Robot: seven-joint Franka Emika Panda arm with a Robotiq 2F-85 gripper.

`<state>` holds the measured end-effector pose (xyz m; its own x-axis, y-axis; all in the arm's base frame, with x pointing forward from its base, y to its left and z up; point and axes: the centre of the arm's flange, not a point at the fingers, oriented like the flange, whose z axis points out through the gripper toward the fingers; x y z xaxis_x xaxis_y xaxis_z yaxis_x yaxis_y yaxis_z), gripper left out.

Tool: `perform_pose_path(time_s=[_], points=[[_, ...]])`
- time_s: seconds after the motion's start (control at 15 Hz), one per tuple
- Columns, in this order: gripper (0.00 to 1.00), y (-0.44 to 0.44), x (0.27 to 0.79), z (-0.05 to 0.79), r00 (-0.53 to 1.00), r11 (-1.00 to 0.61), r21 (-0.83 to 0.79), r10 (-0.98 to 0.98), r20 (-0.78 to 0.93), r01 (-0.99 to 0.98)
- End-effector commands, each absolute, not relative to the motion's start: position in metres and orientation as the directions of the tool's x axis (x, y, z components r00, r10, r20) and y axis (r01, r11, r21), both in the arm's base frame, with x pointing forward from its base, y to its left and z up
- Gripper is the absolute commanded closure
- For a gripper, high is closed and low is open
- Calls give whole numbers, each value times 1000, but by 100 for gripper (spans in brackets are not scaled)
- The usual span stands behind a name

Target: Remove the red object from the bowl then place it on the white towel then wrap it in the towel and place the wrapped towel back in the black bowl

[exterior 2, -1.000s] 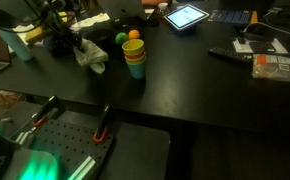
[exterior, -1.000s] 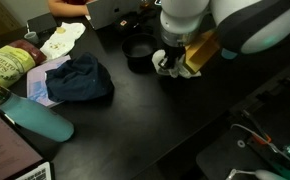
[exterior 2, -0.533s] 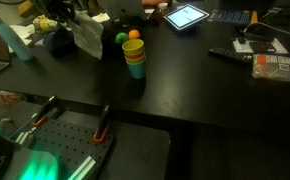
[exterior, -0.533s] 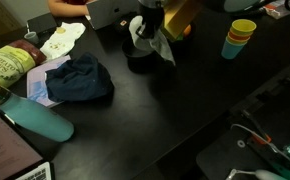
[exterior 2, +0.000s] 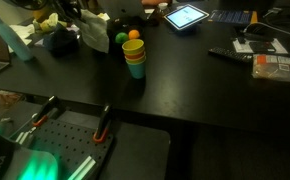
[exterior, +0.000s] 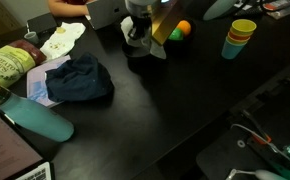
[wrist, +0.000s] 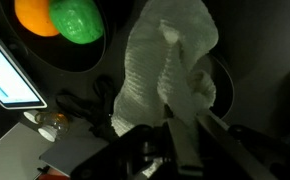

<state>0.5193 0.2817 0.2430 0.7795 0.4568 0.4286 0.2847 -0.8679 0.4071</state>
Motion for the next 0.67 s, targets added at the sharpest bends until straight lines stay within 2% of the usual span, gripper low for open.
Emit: perform_pose_path(time_s=[0.0, 0.13, 0.2, 0.27, 0.4, 0.47, 0.53, 0.6], points=[[97, 299, 550, 223, 765, -886, 385, 432, 477, 260], [97, 303, 559, 217, 772, -887, 383, 428, 469, 259], [93, 304, 562, 213, 772, -886, 384, 430, 469, 259], [61, 303, 563, 209, 771, -885, 385, 433, 468, 264], [79, 299, 565, 204, 766, -881, 391, 441, 468, 268], [71, 297, 566, 202, 770, -883, 387, 435, 466, 265], [74, 294, 567, 200, 770, -884, 386, 434, 467, 264], [89, 292, 567, 198, 771, -885, 386, 432, 468, 261]])
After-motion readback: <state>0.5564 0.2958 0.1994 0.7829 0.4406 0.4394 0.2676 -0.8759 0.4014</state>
